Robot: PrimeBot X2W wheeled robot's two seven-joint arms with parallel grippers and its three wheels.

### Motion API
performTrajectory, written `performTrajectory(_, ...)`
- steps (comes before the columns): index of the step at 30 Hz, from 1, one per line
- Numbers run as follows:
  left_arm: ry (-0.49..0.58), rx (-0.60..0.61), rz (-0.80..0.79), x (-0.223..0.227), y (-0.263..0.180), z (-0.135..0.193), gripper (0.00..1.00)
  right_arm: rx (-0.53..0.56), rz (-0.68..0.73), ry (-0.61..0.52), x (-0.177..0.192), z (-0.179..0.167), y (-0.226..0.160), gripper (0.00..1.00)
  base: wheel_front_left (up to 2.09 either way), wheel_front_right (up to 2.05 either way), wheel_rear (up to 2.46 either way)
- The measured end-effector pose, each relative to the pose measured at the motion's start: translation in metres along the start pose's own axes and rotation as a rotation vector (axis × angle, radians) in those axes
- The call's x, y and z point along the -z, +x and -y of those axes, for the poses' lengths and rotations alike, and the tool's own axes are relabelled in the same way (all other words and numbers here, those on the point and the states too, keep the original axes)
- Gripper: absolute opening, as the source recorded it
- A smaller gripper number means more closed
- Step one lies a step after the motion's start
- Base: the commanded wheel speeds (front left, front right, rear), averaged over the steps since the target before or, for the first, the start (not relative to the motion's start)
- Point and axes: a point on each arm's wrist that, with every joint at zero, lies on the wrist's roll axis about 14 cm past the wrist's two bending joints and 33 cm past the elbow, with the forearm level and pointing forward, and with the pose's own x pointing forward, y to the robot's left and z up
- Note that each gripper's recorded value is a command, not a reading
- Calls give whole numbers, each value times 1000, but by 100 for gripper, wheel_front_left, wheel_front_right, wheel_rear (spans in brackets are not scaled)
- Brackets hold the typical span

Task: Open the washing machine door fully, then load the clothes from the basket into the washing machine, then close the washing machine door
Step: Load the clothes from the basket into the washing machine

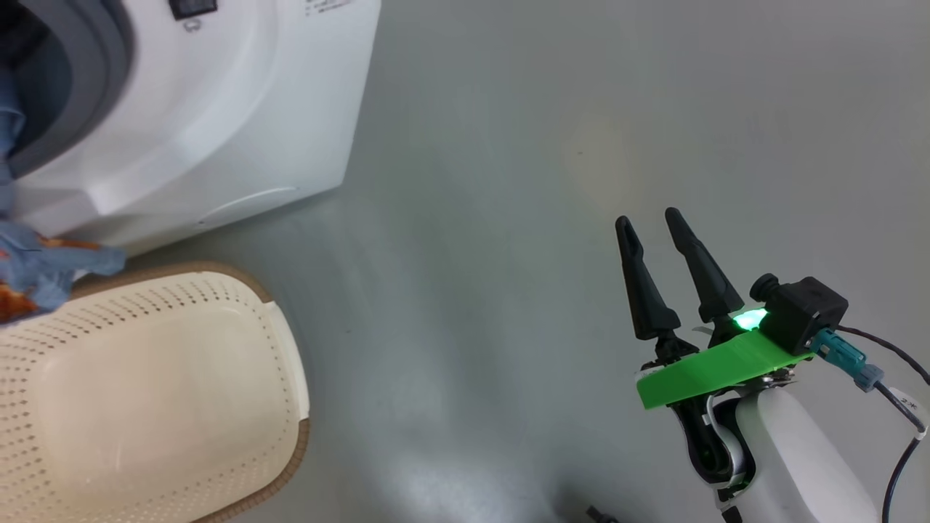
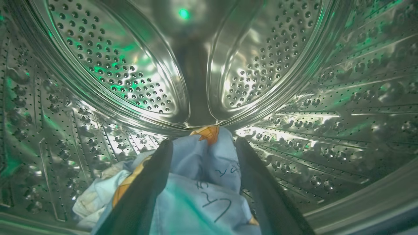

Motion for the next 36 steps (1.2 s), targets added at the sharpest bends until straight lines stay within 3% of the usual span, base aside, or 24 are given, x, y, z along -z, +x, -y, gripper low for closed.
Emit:
performTrajectory(18,12,61,-15,-14,-87,19,100,-101,83,-1,-35,-29,-12,100,0,0,0)
performTrajectory(36,32,68,80,-42,-215,15,100,-221,162,19,-67,-55,-51,100,0,0,0)
